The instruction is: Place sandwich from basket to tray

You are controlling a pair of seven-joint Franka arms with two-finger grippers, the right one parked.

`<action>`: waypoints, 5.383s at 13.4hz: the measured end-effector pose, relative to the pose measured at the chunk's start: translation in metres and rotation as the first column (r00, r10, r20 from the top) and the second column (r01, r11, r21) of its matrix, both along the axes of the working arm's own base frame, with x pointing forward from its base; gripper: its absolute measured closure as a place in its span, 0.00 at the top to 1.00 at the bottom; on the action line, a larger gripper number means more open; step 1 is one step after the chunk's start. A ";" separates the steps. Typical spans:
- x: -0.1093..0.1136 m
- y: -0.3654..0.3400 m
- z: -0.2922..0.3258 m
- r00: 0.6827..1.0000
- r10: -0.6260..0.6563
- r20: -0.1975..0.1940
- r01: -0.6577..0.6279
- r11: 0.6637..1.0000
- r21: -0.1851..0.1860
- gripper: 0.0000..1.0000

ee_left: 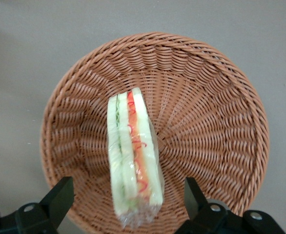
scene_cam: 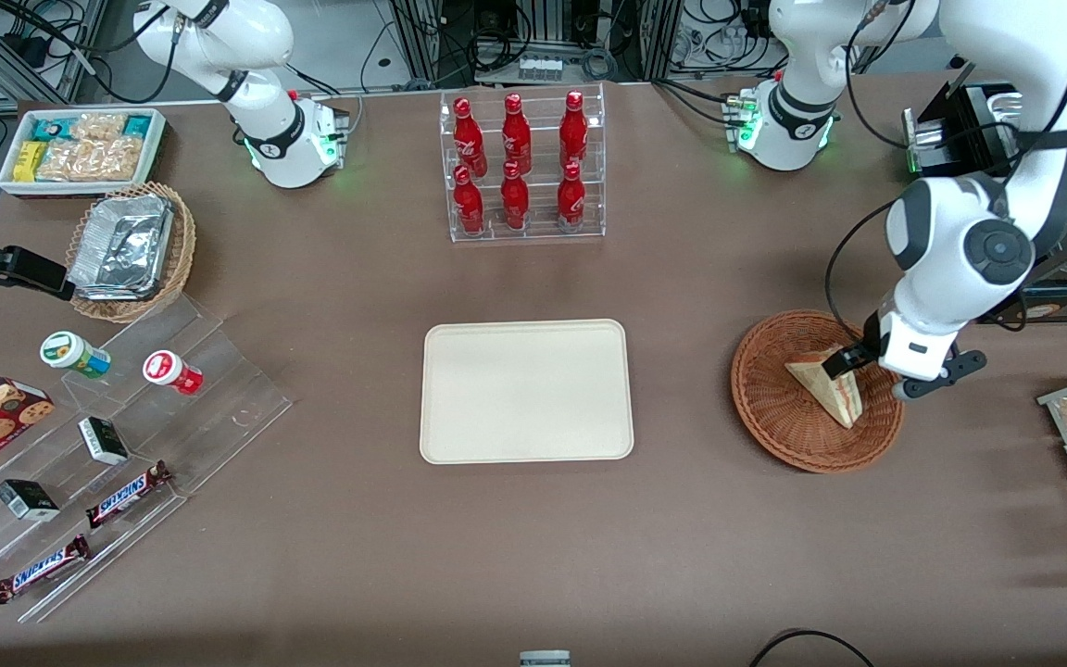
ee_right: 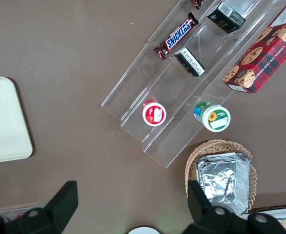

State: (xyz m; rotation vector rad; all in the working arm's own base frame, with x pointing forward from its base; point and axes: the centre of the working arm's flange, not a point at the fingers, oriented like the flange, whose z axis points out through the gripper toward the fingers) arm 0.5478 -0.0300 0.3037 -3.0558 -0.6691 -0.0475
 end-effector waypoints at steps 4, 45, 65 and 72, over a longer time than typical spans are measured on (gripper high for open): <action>0.001 -0.009 -0.028 0.999 0.048 -0.016 -0.048 0.999 -0.002 1.00; -0.015 -0.428 -0.059 0.864 -0.492 -0.104 0.495 0.869 0.004 0.16; -0.005 -0.444 -0.029 0.899 -0.437 -0.039 0.436 0.900 -0.020 1.00; 0.049 -0.342 0.065 0.952 -0.293 -0.086 0.291 0.956 -0.033 1.00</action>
